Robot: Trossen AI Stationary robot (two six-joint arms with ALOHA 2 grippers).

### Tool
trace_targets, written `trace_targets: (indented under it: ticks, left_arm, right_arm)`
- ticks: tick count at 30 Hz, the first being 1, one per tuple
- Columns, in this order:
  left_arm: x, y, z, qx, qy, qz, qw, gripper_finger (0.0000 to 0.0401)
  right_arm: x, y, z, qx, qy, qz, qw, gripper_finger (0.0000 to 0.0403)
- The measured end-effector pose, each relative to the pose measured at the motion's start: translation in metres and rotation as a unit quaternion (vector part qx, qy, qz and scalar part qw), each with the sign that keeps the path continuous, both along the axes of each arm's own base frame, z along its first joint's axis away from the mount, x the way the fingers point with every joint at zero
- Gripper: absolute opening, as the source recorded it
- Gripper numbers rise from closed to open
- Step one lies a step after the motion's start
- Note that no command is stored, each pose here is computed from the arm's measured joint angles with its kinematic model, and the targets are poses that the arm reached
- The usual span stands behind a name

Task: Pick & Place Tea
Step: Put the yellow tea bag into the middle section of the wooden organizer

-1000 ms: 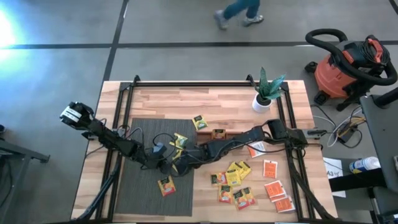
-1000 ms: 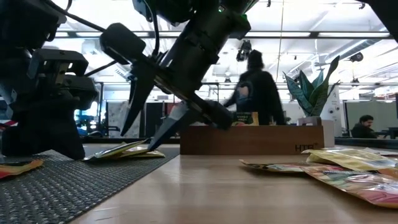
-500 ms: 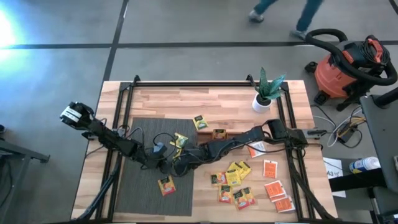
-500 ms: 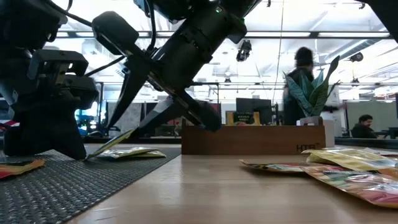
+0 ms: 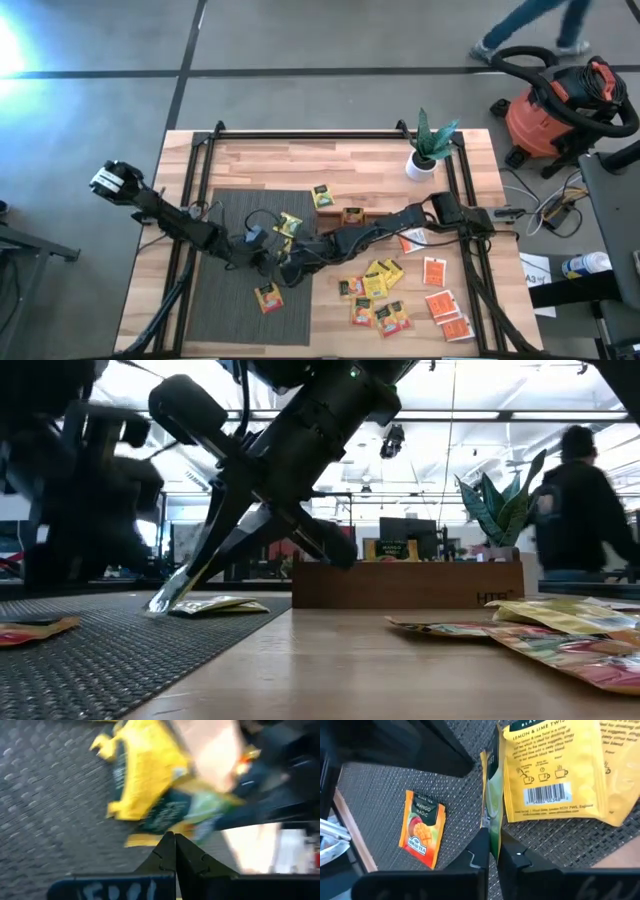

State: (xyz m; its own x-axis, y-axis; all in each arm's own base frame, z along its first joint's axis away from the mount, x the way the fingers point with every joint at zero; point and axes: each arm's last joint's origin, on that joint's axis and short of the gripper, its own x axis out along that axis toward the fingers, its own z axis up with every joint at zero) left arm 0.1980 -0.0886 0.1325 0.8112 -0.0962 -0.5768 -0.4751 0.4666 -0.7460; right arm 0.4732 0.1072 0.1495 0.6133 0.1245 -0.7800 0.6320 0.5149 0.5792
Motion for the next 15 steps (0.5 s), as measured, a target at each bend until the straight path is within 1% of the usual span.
trace_targets:
  ticks: [3, 7, 9, 12, 15]
  left_arm:
    - [-0.003, 0.002, 0.015, -0.001, -0.038, 0.006, 0.999, 0.0]
    - [-0.009, 0.008, 0.04, 0.012, -0.106, 0.048, 0.993, 0.0]
    - [-0.015, 0.012, 0.055, 0.04, -0.151, 0.078, 0.985, 0.0]
    - [-0.028, 0.02, 0.078, 0.09, -0.212, 0.12, 0.966, 0.0]
    - [-0.04, 0.027, 0.097, 0.115, -0.254, 0.13, 0.952, 0.0]
  right_arm:
    - [-0.003, 0.004, 0.008, -0.025, -0.007, -0.004, 1.0, 0.0013]
    - [-0.013, 0.003, 0.029, -0.081, -0.008, -0.028, 0.996, 0.0013]
    - [-0.02, 0.002, 0.045, -0.116, -0.01, -0.05, 0.992, 0.0012]
    - [-0.031, 0.001, 0.074, -0.169, -0.038, -0.083, 0.981, 0.0012]
    - [-0.043, 0.001, 0.107, -0.216, -0.08, -0.112, 0.967, 0.0011]
